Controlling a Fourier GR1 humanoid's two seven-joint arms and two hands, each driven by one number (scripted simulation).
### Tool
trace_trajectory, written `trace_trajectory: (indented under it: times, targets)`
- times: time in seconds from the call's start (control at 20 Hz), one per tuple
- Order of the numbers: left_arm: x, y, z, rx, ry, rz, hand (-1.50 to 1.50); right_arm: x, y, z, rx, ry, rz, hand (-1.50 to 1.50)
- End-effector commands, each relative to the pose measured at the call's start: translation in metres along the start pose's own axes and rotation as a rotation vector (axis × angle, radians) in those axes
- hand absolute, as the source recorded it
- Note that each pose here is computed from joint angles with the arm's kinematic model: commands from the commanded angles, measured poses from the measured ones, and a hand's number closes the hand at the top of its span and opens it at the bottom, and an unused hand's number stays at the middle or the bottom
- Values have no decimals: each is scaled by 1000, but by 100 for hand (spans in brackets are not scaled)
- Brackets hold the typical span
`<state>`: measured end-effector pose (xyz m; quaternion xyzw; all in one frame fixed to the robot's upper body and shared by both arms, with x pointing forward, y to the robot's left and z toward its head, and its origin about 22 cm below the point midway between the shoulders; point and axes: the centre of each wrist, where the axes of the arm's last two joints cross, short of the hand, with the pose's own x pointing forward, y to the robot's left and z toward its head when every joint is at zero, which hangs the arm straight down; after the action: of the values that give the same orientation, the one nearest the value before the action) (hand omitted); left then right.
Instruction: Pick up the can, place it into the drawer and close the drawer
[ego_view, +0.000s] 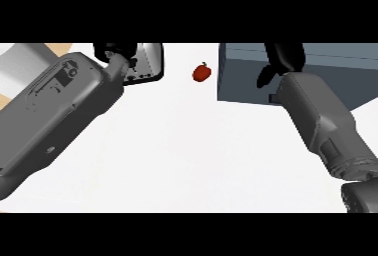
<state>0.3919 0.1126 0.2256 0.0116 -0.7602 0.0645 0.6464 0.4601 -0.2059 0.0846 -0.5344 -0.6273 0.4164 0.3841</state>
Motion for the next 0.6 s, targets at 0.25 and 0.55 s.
trace_trajectory:
  times: [0.25,0.55]
  targets:
    - [5,5,7,-19,9,4,-150,16,-25,-24,-28,13,-392,-150]
    - [-3,17,9,-7,18,-7,-150,21,-27,-27,-20,73,-715,-150]
